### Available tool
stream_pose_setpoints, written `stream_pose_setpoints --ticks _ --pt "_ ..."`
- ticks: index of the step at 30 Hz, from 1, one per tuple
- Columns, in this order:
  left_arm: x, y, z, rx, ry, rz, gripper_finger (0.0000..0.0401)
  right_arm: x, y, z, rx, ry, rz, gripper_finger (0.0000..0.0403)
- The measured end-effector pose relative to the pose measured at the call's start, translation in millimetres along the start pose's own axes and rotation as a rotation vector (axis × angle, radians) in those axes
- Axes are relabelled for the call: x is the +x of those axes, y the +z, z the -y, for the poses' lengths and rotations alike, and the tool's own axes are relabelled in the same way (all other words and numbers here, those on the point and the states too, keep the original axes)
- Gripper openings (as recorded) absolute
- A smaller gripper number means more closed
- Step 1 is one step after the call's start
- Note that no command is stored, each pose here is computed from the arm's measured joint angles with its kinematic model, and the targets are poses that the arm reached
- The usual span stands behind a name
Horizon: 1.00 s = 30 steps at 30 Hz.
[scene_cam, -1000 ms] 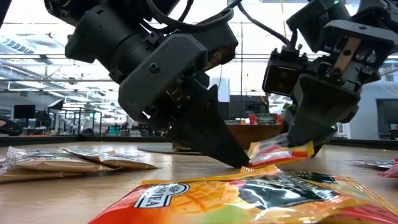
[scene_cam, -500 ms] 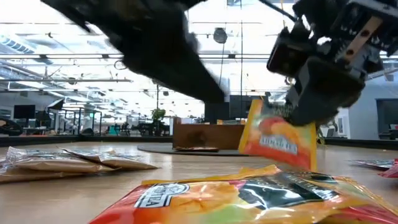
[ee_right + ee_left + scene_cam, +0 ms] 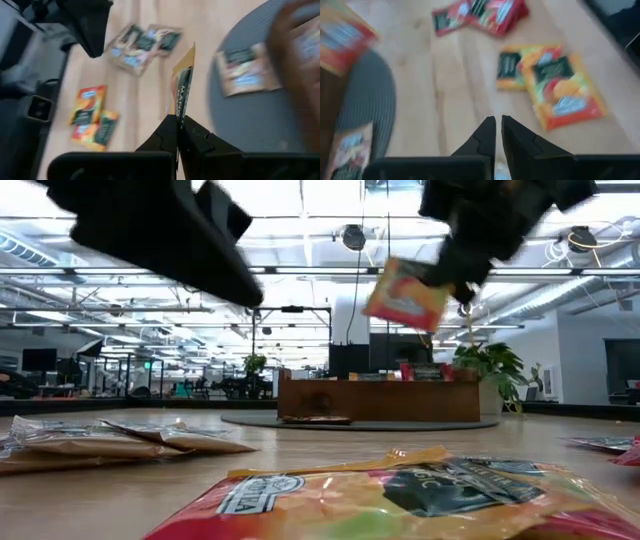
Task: Pick & Place Tea
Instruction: Put the top orange tea packet into the middle section of the wooden organizer
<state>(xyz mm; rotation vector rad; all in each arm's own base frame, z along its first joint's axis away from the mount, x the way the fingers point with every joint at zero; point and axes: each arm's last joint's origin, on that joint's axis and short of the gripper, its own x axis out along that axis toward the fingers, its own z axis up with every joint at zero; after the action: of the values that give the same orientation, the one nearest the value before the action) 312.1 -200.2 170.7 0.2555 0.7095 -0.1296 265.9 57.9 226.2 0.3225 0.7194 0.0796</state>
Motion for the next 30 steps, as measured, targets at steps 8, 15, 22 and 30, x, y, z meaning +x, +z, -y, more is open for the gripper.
stream_pose_setpoints --ticks 8,15,22,30 --pt "-30 -18 -9 -0.068 0.093 0.061 0.0004 -27 56 6 -0.159 -0.212 -0.041 0.0" --pt "-50 -44 -14 -0.146 0.094 0.172 0.0032 -21 73 38 -0.197 -0.303 -0.093 0.0" --pt "-47 -47 -18 -0.16 0.09 0.191 0.0041 2 64 71 -0.214 -0.371 -0.254 0.0" --pt "-45 -48 -22 -0.176 0.104 0.172 0.0042 15 60 90 -0.27 -0.387 -0.326 0.0"
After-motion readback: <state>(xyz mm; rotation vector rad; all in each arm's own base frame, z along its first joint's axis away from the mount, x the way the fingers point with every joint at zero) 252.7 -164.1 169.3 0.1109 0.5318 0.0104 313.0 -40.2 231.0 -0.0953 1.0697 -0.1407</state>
